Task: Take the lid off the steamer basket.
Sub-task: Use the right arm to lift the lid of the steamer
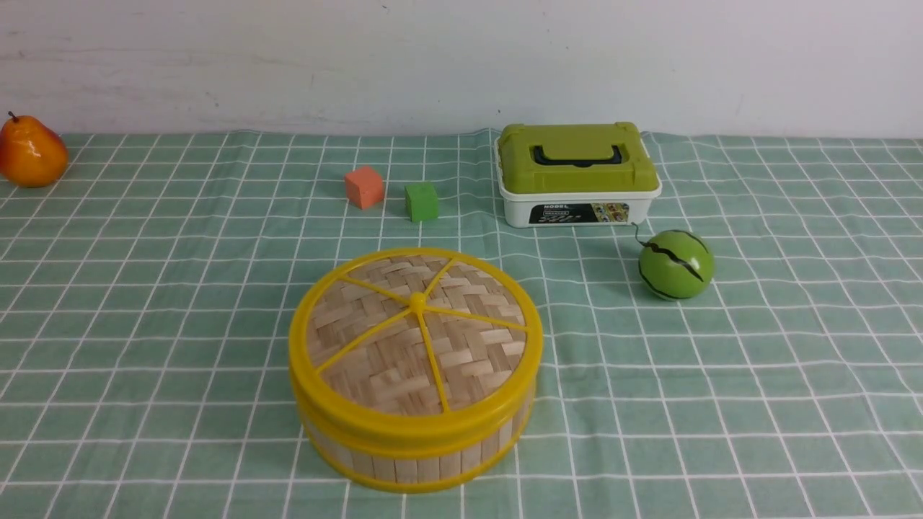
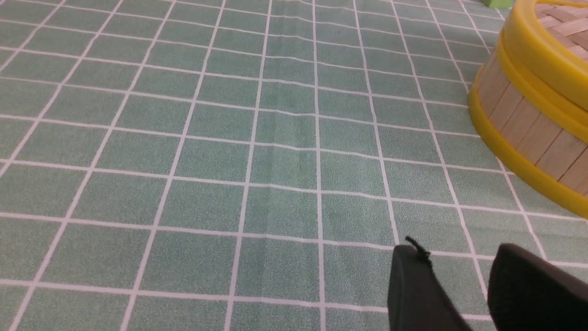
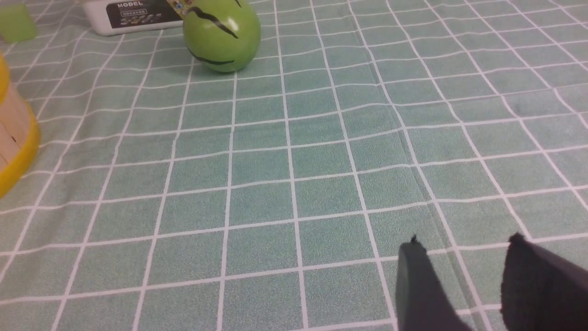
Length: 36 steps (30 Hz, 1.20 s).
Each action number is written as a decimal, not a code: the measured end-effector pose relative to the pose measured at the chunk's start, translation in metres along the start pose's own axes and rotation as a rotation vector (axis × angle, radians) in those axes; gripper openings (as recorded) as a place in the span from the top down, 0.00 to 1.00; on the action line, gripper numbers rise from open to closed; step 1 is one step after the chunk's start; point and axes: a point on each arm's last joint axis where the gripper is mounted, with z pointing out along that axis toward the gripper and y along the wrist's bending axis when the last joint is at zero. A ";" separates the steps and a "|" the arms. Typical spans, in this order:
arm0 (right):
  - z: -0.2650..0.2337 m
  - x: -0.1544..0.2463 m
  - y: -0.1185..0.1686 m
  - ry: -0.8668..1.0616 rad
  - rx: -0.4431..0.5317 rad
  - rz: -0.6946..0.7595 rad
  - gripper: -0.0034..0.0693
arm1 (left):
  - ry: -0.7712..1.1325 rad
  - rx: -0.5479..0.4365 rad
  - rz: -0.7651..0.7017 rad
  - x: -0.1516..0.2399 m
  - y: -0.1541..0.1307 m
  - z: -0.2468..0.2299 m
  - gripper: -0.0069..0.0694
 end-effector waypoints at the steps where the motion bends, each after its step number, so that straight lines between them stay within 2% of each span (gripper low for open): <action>1: 0.000 0.000 0.000 0.000 0.000 0.000 0.62 | 0.000 0.000 0.000 0.000 0.000 0.000 0.60; 28: 0.000 0.000 0.000 0.000 0.003 -0.007 0.62 | 0.000 0.000 0.000 0.000 0.000 0.000 0.60; 30: 0.000 0.000 0.001 0.003 -0.016 0.053 0.62 | 0.000 0.000 0.000 0.000 0.000 0.000 0.60; 32: 0.000 0.001 0.005 0.013 -0.058 0.209 0.62 | 0.000 0.000 0.000 0.000 0.000 0.000 0.60; 35: -0.001 0.001 0.013 0.046 -0.141 0.559 0.62 | 0.000 0.000 0.000 0.000 0.000 0.000 0.60; 36: -0.001 0.001 0.018 0.073 -0.187 0.749 0.62 | 0.000 0.000 0.000 0.000 0.000 0.000 0.60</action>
